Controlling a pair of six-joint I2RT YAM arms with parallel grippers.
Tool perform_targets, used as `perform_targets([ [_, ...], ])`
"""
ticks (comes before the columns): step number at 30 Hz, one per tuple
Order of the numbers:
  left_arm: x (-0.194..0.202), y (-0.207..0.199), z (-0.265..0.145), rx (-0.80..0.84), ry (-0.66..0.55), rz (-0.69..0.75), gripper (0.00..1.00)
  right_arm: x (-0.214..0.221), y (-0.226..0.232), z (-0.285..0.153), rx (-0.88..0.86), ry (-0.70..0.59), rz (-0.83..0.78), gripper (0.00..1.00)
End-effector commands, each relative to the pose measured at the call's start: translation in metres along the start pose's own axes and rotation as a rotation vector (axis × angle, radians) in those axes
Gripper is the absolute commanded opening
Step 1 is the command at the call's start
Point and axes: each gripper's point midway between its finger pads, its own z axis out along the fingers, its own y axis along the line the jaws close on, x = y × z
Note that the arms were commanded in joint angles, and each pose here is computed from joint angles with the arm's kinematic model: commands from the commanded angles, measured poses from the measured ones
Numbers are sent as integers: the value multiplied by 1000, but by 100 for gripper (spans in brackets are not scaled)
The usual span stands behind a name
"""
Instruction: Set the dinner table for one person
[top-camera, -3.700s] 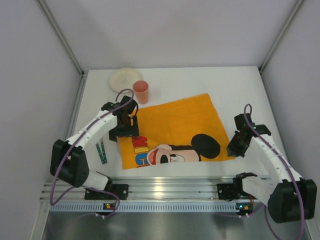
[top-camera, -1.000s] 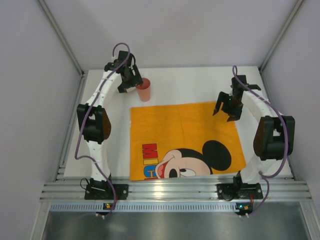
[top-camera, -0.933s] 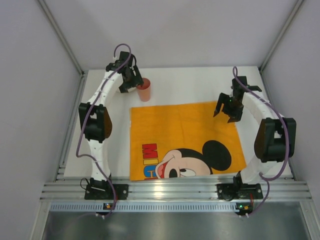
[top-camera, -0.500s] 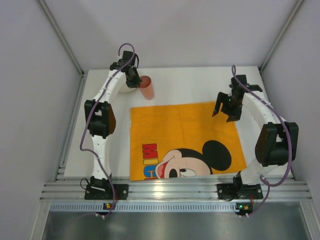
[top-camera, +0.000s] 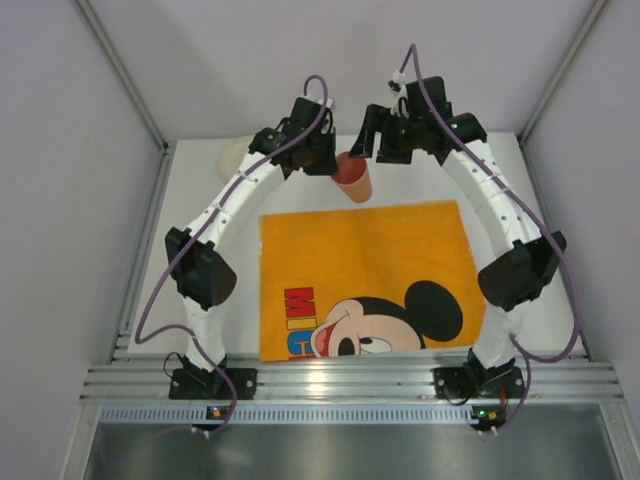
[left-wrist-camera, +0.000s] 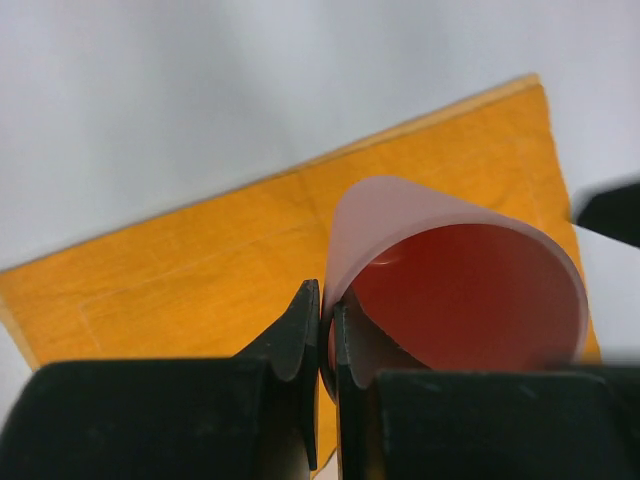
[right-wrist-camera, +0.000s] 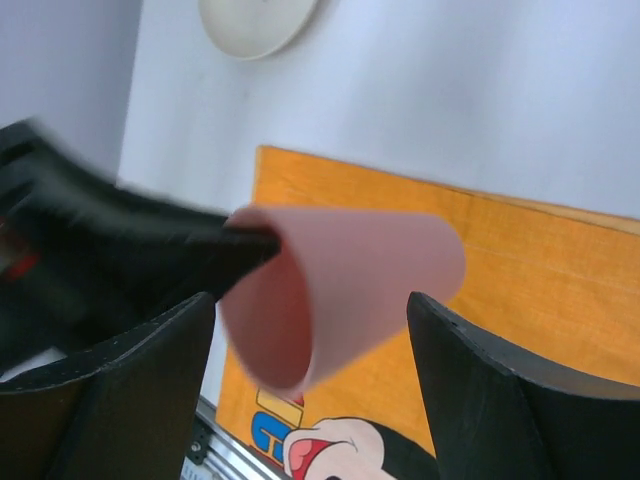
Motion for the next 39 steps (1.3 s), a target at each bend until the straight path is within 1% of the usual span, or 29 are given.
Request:
perform_targets([
  [1, -5, -30, -38, 64, -55, 73, 0, 17, -17, 24, 89, 62, 36, 77],
  [3, -7, -36, -47, 55, -78, 84, 0, 27, -30, 26, 152, 91, 52, 73],
  [5, -9, -37, -55, 49, -93, 93, 0, 35, -47, 24, 231, 103, 56, 64],
  [6, -10, -35, -58, 35, -96, 97, 0, 39, -52, 23, 258, 112, 58, 51],
  [8, -14, -31, -63, 12, -113, 105, 0, 47, -64, 15, 314, 112, 54, 36],
  [9, -12, -29, -62, 4, -104, 111, 0, 50, -67, 13, 329, 117, 53, 25],
  [10, -12, -27, -62, -2, -104, 110, 2, 55, -71, 10, 346, 121, 50, 17],
  [11, -10, -29, -62, 6, -97, 112, 10, 59, -74, 9, 357, 126, 51, 12],
  [12, -8, -29, -60, 5, -91, 110, 40, 62, -76, 7, 366, 131, 48, 1],
  [14, -8, -28, -60, 2, -88, 108, 65, 70, -82, 4, 392, 144, 51, 0],
  [15, -11, -23, -61, -24, -100, 109, 93, 70, -88, 2, 423, 135, 51, 0],
  [16, -15, -20, -63, -41, -112, 106, 99, 72, -94, -1, 453, 131, 46, 0],
  [18, -24, -9, -69, -76, -139, 95, 99, 72, -107, -9, 507, 133, 45, 0],
  [20, -34, 12, -74, -110, -159, 60, 99, 74, -133, -19, 611, 146, 53, 0],
  [21, -36, 34, -72, -139, -152, 18, 98, 73, -147, -24, 667, 143, 49, 0],
  [23, -41, 56, -75, -156, -156, -36, 98, 74, -178, -37, 756, 150, 76, 0],
  [24, -41, 81, -74, -190, -148, -88, 99, 76, -192, -44, 803, 151, 84, 0],
  [26, -43, 98, -80, -211, -162, -128, 98, 73, -220, -56, 864, 135, 126, 0],
  [27, -38, 114, -77, -237, -148, -146, 97, 71, -229, -59, 881, 129, 130, 0],
  [28, -38, 118, -82, -243, -158, -152, 97, 75, -240, -60, 897, 135, 141, 0],
  [29, -37, 121, -83, -246, -158, -159, 97, 70, -252, -62, 910, 109, 161, 0],
  [31, -30, 127, -84, -252, -151, -165, 97, 69, -267, -60, 932, 95, 173, 0],
  [32, -27, 127, -83, -249, -148, -168, 97, 61, -276, -58, 932, 57, 185, 0],
  [36, -15, 130, -81, -246, -119, -179, 97, 57, -291, -45, 937, 13, 207, 0],
  [37, -13, 131, -80, -248, -113, -180, 97, 63, -295, -41, 941, 23, 216, 0],
  [39, -10, 133, -79, -255, -106, -182, 97, 65, -297, -35, 929, 5, 235, 0],
])
